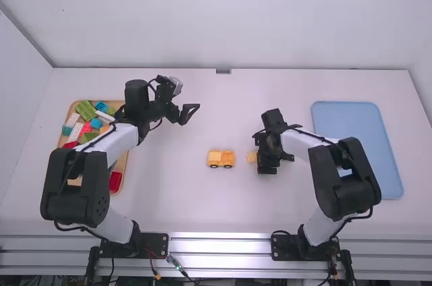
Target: Assemble lego blocks to make yellow taxi
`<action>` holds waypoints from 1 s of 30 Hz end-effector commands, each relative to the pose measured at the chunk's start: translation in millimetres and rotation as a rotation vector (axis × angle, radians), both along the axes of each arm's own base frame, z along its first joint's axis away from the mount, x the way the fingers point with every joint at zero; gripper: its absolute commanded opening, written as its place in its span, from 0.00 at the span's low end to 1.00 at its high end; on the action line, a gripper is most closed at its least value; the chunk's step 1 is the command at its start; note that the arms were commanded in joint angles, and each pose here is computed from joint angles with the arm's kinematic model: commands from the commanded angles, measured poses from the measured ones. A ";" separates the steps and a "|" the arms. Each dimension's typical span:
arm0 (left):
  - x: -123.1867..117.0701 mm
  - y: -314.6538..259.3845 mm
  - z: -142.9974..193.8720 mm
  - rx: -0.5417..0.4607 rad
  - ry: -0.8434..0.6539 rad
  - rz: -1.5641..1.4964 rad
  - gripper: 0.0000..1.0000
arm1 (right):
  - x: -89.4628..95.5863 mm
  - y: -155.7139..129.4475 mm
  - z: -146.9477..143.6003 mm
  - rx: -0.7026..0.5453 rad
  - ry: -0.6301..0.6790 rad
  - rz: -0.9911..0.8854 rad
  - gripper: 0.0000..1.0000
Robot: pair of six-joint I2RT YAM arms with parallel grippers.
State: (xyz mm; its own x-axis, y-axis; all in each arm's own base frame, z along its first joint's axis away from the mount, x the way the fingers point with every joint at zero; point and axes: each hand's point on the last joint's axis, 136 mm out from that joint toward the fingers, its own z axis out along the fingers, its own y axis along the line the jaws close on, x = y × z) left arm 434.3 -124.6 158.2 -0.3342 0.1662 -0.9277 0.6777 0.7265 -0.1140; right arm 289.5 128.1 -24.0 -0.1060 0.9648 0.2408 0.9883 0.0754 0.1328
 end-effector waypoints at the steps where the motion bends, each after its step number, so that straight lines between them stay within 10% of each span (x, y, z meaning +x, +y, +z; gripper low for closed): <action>1: -0.8 -6.1 4.0 -0.009 -0.007 -0.025 0.99 | -2.2 -0.9 0.8 0.002 0.003 -0.007 0.99; 10: -1.3 -6.1 3.1 -0.009 -0.002 -0.025 0.99 | 20.1 17.0 18.1 0.133 -0.128 0.211 0.99; 20: -1.5 -5.6 1.7 -0.006 0.003 -0.022 0.99 | 52.2 26.9 106.3 0.238 -0.397 0.851 0.99; 30: 0.3 -5.1 4.2 0.030 -0.048 -0.037 0.99 | 92.4 4.1 150.0 -0.051 -0.654 1.347 0.99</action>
